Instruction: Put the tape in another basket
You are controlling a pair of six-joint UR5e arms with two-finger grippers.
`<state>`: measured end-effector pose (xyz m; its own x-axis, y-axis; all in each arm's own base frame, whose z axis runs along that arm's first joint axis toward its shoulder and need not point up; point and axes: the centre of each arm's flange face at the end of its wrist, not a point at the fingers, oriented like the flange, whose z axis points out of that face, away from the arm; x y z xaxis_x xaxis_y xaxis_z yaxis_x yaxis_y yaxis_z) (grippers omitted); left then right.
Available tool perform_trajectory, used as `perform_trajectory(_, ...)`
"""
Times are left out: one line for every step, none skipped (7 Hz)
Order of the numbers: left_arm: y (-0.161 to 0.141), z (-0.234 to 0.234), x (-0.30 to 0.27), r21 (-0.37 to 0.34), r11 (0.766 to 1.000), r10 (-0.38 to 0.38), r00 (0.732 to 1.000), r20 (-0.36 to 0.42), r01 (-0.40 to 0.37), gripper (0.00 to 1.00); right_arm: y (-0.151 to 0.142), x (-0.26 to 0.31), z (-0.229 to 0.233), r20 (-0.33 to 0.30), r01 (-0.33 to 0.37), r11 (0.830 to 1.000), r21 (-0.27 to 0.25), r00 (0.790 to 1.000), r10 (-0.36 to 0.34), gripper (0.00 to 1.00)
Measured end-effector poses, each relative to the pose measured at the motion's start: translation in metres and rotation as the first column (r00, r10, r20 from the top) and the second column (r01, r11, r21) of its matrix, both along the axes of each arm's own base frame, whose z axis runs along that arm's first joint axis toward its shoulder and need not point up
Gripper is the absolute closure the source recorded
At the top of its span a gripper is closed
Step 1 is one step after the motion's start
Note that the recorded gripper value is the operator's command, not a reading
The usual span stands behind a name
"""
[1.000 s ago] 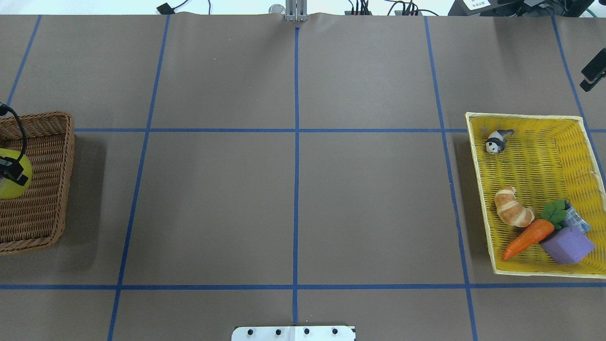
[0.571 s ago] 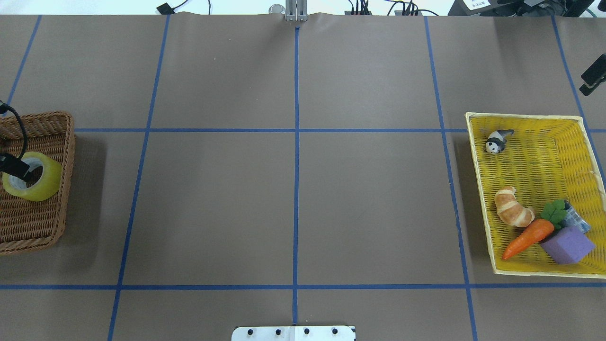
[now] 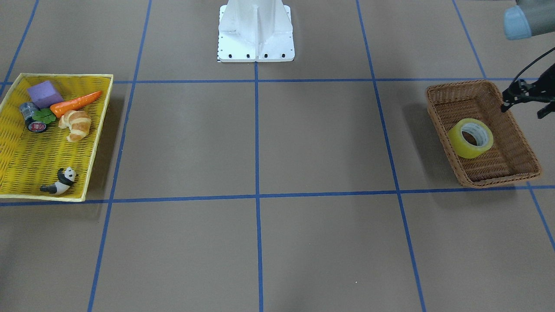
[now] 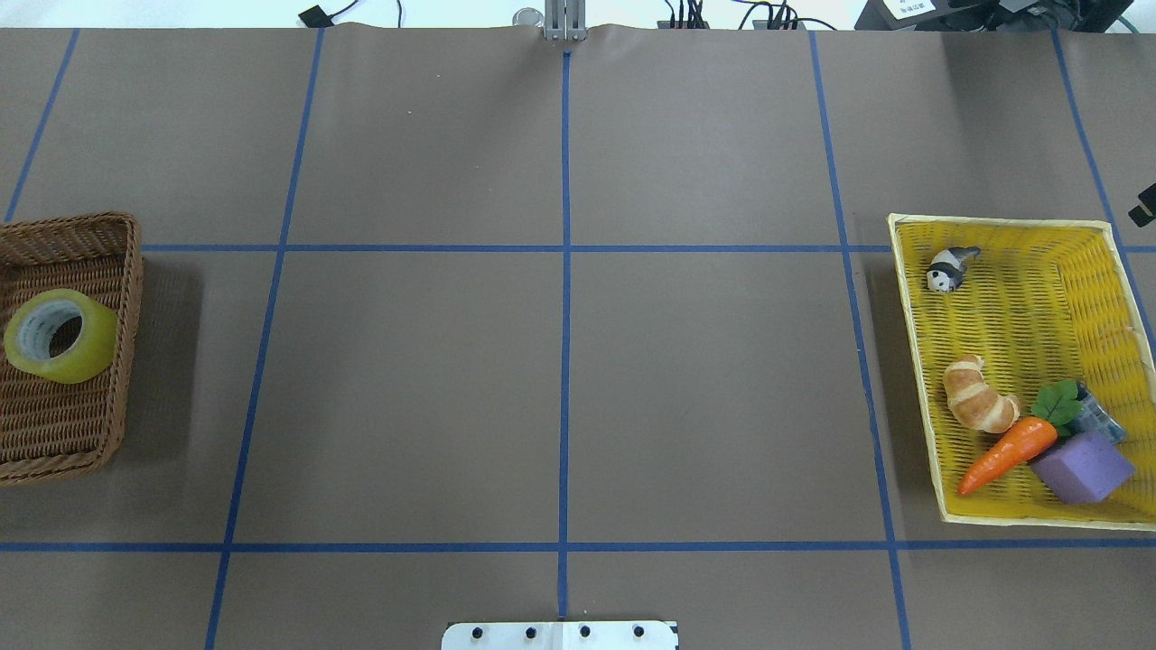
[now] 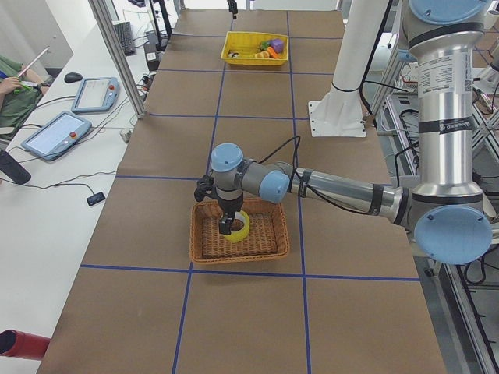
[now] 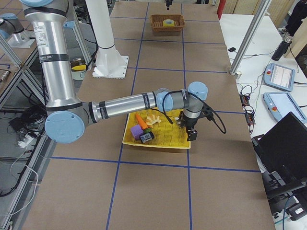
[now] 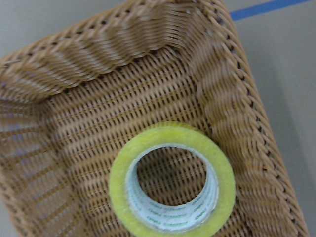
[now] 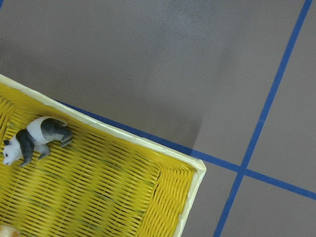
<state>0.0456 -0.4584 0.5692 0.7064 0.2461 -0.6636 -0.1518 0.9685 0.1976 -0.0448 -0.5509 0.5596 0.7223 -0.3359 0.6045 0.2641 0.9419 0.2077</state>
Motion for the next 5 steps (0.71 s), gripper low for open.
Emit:
perform_trajectory(0.0, 0.005, -0.037, -0.025, 0.998, -0.052, 0.999, -0.014, 0.052, 0.01, 0.006, 0.001, 0.009, -0.002, -0.003, 1.0, -0.012, 1.0, 0.003, 0.0)
perform_trajectory(0.002, 0.01, -0.069, -0.053, 0.993, -0.111, 0.994, -0.015, 0.11, 0.01, 0.008, 0.003, 0.017, -0.004, -0.006, 1.0, -0.026, 1.0, 0.005, 0.0)
perform_trajectory(0.005, 0.016, -0.094, -0.063, 0.986, -0.152, 0.988, -0.008, 0.152, 0.01, 0.012, 0.008, 0.025, -0.002, -0.015, 0.999, -0.046, 1.0, 0.015, 0.0)
perform_trajectory(0.008, 0.029, -0.117, -0.043, 0.987, -0.154, 0.988, 0.004, 0.154, 0.01, 0.019, 0.02, 0.036, 0.01, -0.035, 0.997, -0.071, 0.999, 0.035, 0.0)
perform_trajectory(0.012, 0.047, -0.137, -0.008, 0.993, -0.122, 0.992, 0.013, 0.122, 0.01, 0.03, 0.038, 0.047, 0.047, -0.061, 0.993, -0.103, 0.997, 0.066, 0.0)
